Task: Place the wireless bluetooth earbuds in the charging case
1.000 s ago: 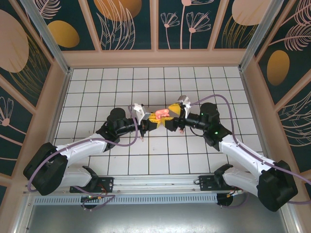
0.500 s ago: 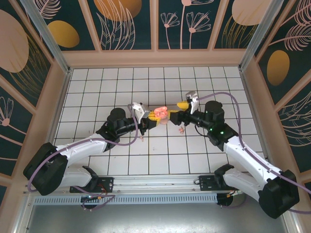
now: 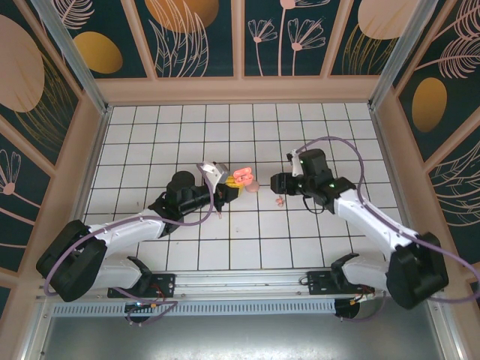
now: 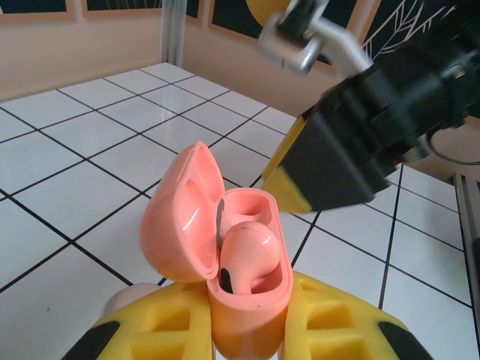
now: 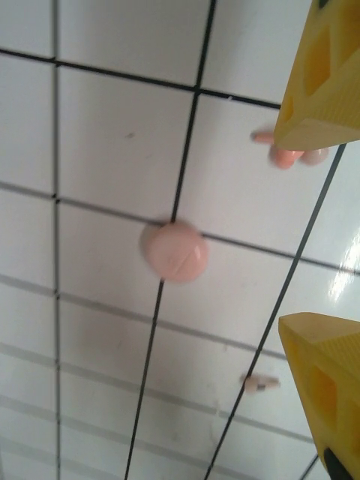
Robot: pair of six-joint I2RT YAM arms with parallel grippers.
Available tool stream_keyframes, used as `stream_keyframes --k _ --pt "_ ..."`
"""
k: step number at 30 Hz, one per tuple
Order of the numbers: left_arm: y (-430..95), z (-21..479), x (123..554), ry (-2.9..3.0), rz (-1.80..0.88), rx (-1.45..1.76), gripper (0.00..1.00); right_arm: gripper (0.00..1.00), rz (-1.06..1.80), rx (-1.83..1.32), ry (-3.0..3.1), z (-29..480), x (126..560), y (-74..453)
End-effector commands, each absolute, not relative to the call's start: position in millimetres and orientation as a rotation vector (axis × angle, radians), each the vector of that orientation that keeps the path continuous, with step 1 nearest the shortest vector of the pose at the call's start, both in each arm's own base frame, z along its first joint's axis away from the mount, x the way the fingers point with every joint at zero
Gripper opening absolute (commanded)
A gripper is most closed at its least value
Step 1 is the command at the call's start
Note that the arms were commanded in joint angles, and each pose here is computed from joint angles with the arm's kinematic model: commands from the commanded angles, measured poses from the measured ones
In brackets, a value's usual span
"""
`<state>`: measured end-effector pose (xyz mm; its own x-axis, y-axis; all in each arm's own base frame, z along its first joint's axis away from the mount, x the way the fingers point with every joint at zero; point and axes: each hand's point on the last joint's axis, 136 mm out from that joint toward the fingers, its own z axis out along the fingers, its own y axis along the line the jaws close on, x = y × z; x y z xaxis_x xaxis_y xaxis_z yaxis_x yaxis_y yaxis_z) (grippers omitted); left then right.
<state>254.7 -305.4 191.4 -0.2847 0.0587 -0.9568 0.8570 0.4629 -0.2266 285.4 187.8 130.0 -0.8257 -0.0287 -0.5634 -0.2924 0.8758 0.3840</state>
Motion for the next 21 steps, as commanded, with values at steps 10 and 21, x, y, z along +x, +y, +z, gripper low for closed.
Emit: stream_keyframes --k 10,21 --pt "-303 181 255 1.730 -0.950 0.777 0.07 0.60 0.512 -0.138 2.722 71 304 175" --pt "-304 178 256 1.733 -0.945 0.783 0.07 0.56 0.608 -0.157 2.797 45 304 191"
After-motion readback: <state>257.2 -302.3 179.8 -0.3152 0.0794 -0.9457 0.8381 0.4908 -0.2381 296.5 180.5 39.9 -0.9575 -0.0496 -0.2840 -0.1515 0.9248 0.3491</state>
